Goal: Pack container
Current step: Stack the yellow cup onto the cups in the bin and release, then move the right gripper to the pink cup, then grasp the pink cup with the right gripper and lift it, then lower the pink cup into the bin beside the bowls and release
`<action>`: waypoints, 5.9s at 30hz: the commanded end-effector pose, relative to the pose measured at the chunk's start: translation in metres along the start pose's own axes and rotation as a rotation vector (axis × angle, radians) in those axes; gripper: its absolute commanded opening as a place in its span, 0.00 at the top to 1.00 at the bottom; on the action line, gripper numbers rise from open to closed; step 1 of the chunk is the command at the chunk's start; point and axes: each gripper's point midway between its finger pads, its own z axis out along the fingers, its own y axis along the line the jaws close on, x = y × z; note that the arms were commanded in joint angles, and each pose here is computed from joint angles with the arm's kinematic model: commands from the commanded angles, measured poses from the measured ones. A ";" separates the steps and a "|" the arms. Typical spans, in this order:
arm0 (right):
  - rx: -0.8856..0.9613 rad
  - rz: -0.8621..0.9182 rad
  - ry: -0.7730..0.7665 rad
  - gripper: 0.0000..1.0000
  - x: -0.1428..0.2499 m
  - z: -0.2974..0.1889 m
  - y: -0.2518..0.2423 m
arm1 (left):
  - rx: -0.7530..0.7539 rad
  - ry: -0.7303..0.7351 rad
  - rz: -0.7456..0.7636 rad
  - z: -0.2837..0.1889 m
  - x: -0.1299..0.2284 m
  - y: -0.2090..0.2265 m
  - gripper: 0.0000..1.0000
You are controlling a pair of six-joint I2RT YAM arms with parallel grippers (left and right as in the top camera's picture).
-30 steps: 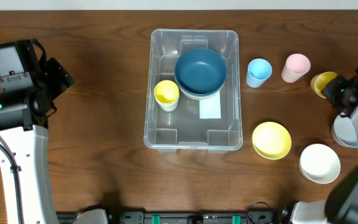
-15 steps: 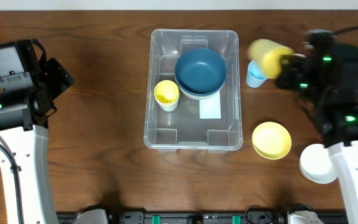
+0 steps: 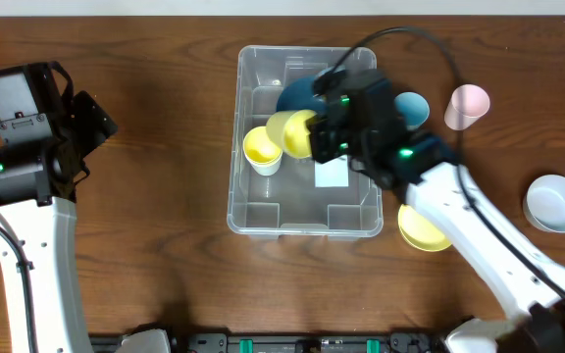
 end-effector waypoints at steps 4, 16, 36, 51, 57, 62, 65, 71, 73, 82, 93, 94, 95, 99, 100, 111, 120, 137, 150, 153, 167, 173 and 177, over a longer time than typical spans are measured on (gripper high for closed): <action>-0.024 -0.110 -0.005 0.99 -0.002 0.025 0.027 | -0.012 -0.009 -0.006 0.000 -0.004 0.002 0.02; 0.138 -0.188 -0.025 0.99 0.005 0.046 0.028 | -0.012 -0.009 -0.006 0.000 -0.004 0.002 0.02; 0.180 -0.186 -0.045 0.91 0.000 0.045 0.021 | -0.012 -0.009 -0.006 0.000 -0.004 0.002 0.02; 0.165 -0.182 -0.070 0.65 -0.006 0.046 0.024 | -0.012 -0.009 -0.006 0.000 -0.004 0.002 0.02; 0.169 -0.176 -0.115 0.51 -0.018 0.044 0.024 | -0.012 -0.009 -0.006 0.000 -0.004 0.002 0.02; 0.286 -0.033 -0.131 0.50 -0.038 0.026 -0.017 | -0.012 -0.009 -0.006 0.000 -0.004 0.002 0.02; 0.352 0.063 -0.110 0.50 -0.048 0.008 -0.052 | -0.012 -0.009 -0.006 0.000 -0.004 0.002 0.02; 0.541 0.225 -0.024 0.48 -0.048 -0.047 -0.145 | -0.011 -0.009 -0.005 0.000 -0.004 0.002 0.02; 0.604 0.291 0.005 0.48 -0.039 -0.066 -0.180 | -0.012 -0.009 -0.006 0.000 -0.004 0.002 0.02; 0.814 0.560 0.043 0.48 0.013 -0.131 -0.301 | -0.012 -0.009 -0.006 0.000 -0.004 0.002 0.02; 0.785 0.704 0.107 0.43 0.059 -0.131 -0.362 | -0.012 -0.009 -0.006 0.000 -0.004 0.002 0.02; 0.784 0.698 0.119 0.43 0.062 -0.126 -0.366 | -0.012 -0.009 -0.006 0.000 -0.004 0.002 0.02; 0.781 0.688 0.141 0.43 0.067 -0.118 -0.372 | -0.012 -0.009 -0.006 0.000 -0.004 0.002 0.02; 0.745 0.656 0.197 0.41 0.082 -0.084 -0.386 | -0.012 -0.009 -0.006 0.000 -0.004 0.002 0.02; 0.734 0.656 0.204 0.41 0.085 -0.076 -0.389 | -0.012 -0.009 -0.006 0.000 -0.004 0.002 0.02; 0.717 0.675 0.255 0.89 0.108 -0.047 -0.402 | -0.012 -0.009 -0.006 0.000 -0.004 0.002 0.02; 0.701 0.626 0.152 0.99 0.059 -0.097 -0.361 | -0.012 -0.009 -0.006 0.000 -0.004 0.002 0.02; 0.238 0.076 0.102 0.99 -0.012 -0.082 -0.059 | -0.012 -0.009 -0.006 0.000 -0.004 0.002 0.02; 0.324 -0.047 0.364 0.99 0.052 0.008 -0.031 | -0.012 -0.009 -0.006 0.000 -0.004 0.002 0.02; 0.346 -0.027 0.427 0.99 0.069 0.024 -0.040 | -0.012 -0.009 -0.006 0.000 -0.004 0.002 0.02; 0.389 -0.010 0.526 0.98 0.095 0.043 -0.058 | -0.012 -0.009 -0.006 0.000 -0.004 0.002 0.02; 0.407 -0.004 0.533 0.97 0.096 0.041 -0.064 | -0.011 -0.009 -0.005 0.000 -0.004 0.002 0.02; 0.411 0.000 0.532 0.96 0.095 0.040 -0.065 | -0.011 -0.009 -0.005 0.000 -0.004 0.002 0.02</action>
